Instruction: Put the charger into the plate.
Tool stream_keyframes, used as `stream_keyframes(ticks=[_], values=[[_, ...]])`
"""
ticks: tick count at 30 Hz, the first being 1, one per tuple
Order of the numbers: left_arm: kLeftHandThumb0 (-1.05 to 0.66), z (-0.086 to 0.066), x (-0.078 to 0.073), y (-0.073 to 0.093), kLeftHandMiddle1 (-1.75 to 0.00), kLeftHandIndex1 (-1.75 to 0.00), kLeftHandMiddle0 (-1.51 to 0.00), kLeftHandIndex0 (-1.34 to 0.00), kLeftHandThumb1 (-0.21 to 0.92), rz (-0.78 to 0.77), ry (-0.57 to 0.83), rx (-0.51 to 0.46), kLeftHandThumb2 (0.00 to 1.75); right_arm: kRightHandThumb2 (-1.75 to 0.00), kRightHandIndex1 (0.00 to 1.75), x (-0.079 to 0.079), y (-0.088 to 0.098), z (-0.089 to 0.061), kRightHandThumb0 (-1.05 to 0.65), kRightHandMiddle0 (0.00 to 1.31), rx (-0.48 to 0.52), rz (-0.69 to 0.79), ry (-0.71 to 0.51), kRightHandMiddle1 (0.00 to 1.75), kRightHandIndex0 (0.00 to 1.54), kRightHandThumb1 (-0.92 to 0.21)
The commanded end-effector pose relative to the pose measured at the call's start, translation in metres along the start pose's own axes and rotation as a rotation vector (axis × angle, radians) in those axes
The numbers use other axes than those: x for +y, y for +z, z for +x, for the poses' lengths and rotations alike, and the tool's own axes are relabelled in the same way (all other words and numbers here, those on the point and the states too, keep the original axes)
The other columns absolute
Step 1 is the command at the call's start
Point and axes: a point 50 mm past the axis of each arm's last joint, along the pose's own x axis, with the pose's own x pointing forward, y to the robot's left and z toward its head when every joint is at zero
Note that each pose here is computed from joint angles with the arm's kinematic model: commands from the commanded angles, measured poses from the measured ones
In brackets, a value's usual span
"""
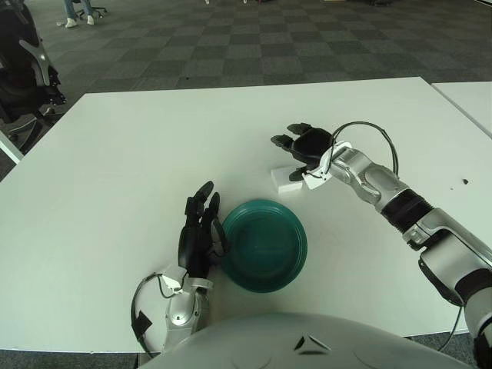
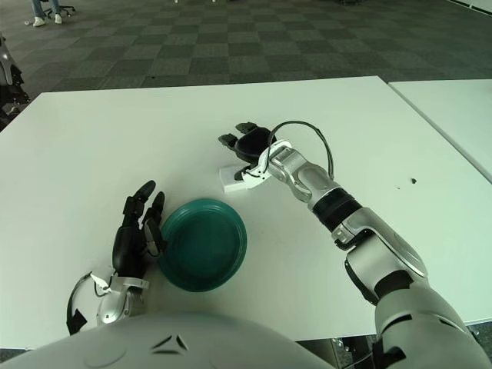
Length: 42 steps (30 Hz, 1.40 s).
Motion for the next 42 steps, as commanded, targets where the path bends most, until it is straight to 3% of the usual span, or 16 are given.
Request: stream_keyframes(ticks=[1, 25, 42], values=[[-1.02, -0.002, -0.005, -0.012, -0.01, -0.82, -0.36, 0.00, 0.92, -0.017, 0.021, 0.073, 0.99, -0.77, 0.01, 0.002, 0.006, 0.000, -0.85, 0.00, -0.058, -0.039, 0.059, 0.06, 0.09, -0.92], [-0.97, 0.001, -0.011, -0.012, -0.02, -0.85, -0.39, 0.00, 0.92, 0.015, 0.041, 0.080, 1.02, -0.75, 0.00, 0.055, 0.019, 0.004, -0.89, 0.00, -0.083, 0.037, 0.191, 0.23, 0.09, -0.92], [-0.98, 0.003, -0.014, -0.013, 0.00, -0.79, -0.36, 0.00, 0.92, 0.008, 0.045, 0.072, 1.03, -0.72, 0.00, 0.100, 0.031, 0.005, -0.86, 0.00, -0.024, 0.120, 0.298, 0.14, 0.07, -0.92]])
